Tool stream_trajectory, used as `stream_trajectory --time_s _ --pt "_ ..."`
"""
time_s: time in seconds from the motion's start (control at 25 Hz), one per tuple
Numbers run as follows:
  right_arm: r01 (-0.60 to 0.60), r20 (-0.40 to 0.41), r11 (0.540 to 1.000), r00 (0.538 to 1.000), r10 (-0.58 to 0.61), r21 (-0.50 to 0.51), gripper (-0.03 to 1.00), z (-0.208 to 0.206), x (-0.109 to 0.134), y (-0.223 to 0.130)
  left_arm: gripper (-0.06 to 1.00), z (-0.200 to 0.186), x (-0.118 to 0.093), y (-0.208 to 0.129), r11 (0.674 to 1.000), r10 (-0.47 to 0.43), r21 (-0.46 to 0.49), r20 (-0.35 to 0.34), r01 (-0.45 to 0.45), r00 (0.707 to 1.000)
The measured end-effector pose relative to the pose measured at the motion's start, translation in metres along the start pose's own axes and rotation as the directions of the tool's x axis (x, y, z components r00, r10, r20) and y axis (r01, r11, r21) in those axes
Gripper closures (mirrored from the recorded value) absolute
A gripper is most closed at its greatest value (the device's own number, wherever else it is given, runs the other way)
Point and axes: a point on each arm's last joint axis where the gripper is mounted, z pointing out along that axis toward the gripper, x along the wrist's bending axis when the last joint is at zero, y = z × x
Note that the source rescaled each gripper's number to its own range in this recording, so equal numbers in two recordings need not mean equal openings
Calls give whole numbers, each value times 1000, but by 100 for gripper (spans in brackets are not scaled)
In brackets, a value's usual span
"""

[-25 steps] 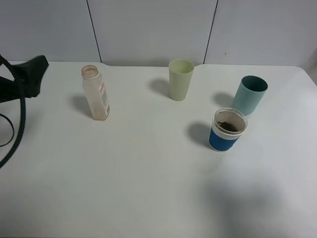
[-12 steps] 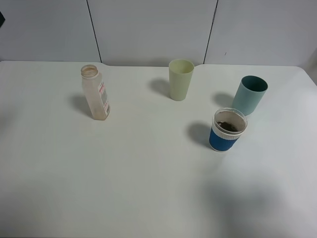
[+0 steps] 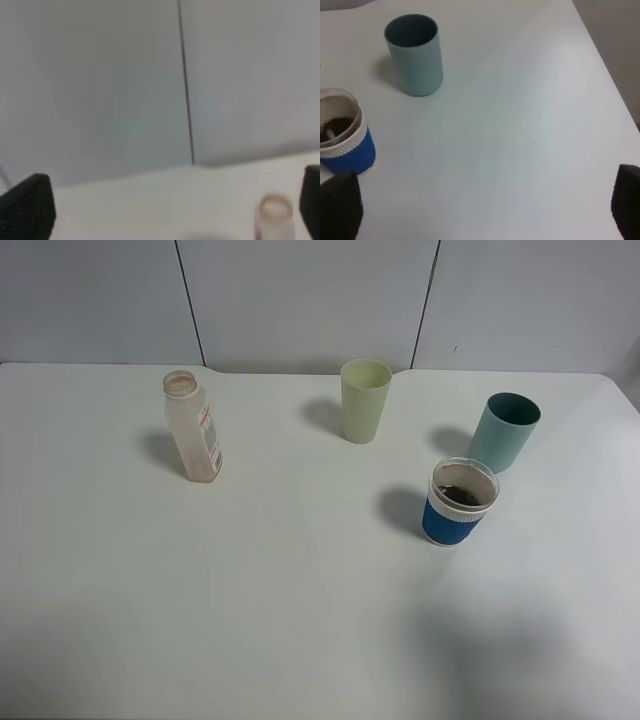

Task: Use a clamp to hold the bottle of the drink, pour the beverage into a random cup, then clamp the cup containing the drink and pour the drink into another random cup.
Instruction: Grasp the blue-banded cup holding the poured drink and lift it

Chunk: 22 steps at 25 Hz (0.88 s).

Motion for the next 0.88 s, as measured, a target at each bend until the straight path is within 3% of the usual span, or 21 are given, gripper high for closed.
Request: stream_trajectory --time_s 0.28,0.68,0.88 --pt "0 0 1000 1000 0 0 -3 0 0 0 -5 -42 8 -10 995 39 97 -67 -32 997" --pt "0 0 1000 1000 0 0 -3 0 0 0 -5 -89 10 -27 992 -18 116 -269 51 963" --pt "0 0 1000 1000 0 0 -3 0 0 0 -5 -94 5 -39 989 -54 120 -257 88 965"
